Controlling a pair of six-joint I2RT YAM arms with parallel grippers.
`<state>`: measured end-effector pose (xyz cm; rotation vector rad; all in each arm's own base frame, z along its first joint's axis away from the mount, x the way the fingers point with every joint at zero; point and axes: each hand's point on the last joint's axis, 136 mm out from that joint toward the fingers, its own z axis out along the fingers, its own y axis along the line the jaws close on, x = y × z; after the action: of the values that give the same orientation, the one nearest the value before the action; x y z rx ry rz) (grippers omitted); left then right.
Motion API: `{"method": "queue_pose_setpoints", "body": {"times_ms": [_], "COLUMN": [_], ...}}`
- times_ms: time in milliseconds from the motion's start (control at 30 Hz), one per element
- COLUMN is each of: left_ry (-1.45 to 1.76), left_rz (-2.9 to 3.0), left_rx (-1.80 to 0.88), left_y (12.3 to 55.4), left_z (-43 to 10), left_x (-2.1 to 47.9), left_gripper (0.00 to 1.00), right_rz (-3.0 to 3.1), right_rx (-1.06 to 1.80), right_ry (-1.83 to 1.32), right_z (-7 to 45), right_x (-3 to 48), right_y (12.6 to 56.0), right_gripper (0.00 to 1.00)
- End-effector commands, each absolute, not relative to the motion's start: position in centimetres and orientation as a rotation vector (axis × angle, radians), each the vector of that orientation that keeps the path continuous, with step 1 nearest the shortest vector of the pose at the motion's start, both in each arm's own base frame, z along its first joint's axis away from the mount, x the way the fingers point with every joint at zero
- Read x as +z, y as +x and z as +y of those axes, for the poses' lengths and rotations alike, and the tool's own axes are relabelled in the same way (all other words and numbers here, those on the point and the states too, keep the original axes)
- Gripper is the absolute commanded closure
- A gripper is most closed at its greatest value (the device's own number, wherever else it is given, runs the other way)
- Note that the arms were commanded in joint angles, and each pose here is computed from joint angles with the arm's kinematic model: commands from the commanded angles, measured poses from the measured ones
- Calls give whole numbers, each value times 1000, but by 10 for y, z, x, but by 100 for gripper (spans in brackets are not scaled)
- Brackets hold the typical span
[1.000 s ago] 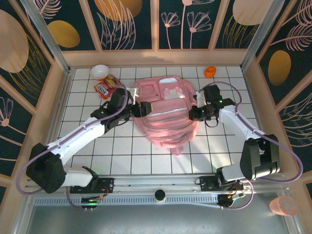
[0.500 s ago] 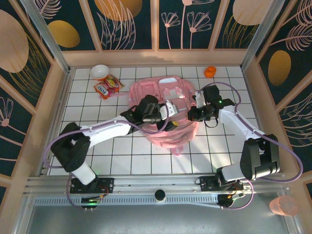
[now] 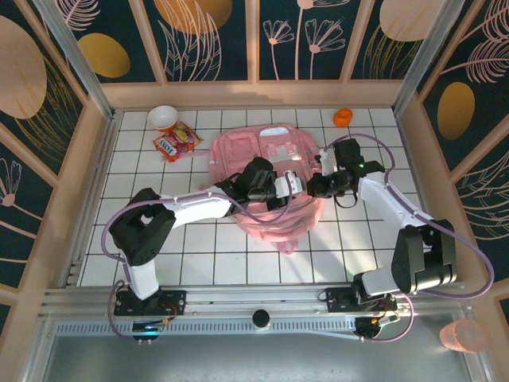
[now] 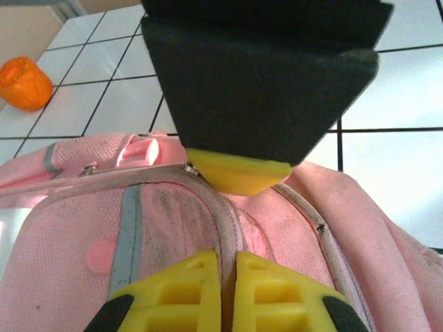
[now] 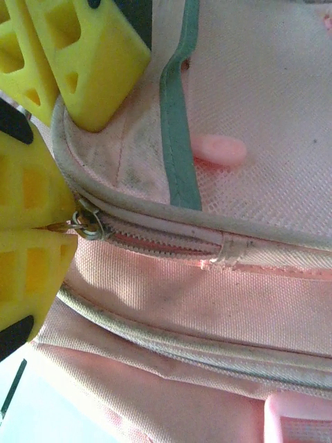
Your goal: Pack the student bag
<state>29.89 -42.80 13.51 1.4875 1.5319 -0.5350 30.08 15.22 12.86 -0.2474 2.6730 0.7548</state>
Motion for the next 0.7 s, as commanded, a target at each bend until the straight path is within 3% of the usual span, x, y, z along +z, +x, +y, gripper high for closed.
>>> {"method": "queue_pose_setpoints", "body": {"times_ms": [0,233,667], "left_ry": [1628,1735,1698], "left_rz": [1468,1368,1416], "left_rx": [-524,-663,-737], "left_y": [282,247,245], "left_z": [-423,-419,-405], "left_x": [129,134,143], "left_gripper": [100,100,100], "right_rz": [2611,2615,2516], "right_rx": [752,641,566], "right_ry": [-270,-182,-215], "right_z": [143,111,103], "right_x": [141,127,136], "right_y": [310,333,366], "right_gripper": [100,100,98]}}
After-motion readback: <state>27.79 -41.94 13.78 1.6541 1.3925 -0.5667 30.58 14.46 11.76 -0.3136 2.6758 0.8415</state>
